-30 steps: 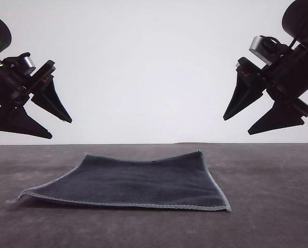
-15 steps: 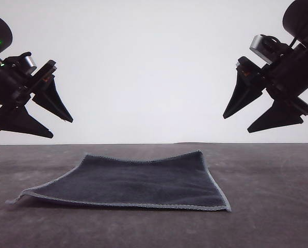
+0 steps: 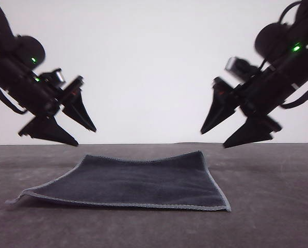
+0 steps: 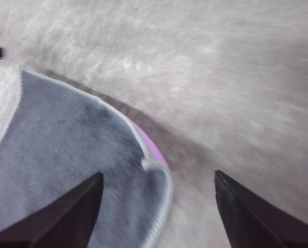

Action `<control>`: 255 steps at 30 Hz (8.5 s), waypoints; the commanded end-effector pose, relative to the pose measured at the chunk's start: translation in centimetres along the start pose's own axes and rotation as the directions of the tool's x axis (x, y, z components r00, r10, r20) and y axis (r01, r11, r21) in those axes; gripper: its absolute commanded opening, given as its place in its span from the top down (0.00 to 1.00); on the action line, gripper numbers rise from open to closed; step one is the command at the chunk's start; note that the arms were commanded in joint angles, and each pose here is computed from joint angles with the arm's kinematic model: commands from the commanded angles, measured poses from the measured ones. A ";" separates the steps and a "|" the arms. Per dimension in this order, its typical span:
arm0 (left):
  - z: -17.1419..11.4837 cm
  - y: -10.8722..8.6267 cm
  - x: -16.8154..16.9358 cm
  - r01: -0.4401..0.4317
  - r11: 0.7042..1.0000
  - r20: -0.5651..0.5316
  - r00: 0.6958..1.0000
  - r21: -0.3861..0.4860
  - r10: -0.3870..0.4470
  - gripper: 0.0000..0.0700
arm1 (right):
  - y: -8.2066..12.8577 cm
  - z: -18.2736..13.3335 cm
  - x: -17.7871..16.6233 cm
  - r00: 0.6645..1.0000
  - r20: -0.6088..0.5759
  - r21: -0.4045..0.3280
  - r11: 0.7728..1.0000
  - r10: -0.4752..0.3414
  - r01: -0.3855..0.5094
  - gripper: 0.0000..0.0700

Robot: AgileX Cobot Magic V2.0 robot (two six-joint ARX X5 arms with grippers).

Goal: Fold clothes

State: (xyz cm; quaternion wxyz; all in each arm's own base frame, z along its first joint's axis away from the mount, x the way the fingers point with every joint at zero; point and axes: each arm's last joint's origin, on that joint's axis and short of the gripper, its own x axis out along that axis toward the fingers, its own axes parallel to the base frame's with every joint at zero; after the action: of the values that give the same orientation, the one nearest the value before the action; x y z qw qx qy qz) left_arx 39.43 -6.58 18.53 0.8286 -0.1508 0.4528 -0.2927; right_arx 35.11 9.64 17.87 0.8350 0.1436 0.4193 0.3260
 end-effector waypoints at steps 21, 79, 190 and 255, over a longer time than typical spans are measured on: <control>-0.7 1.6 3.2 0.010 0.997 -0.078 0.997 0.080 -0.003 0.49 | -0.3 -0.6 3.8 0.997 -0.081 -0.023 0.999 0.021 -0.023 0.39; -2.7 -1.9 -0.6 0.236 0.967 -0.533 0.808 -0.099 -0.252 1.00 | -0.5 -4.3 1.1 0.849 -0.379 0.254 0.923 0.369 -0.288 0.99; -8.8 -10.0 -19.8 -0.206 0.973 -0.069 0.975 0.101 0.213 0.42 | 1.8 -12.1 -2.4 0.955 -0.200 0.357 0.924 0.217 -0.135 0.30; -8.4 -10.0 -19.8 -0.210 0.974 -0.034 0.976 0.089 0.213 0.43 | 15.3 -6.8 9.4 0.838 -0.257 0.163 0.876 0.481 -0.453 0.99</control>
State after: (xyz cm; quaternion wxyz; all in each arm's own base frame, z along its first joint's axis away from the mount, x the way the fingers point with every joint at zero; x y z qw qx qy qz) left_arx 20.34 -1.96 32.16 0.8513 -0.0573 0.4725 -0.2209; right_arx 27.31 26.38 16.41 0.6566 0.2313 0.4976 0.5176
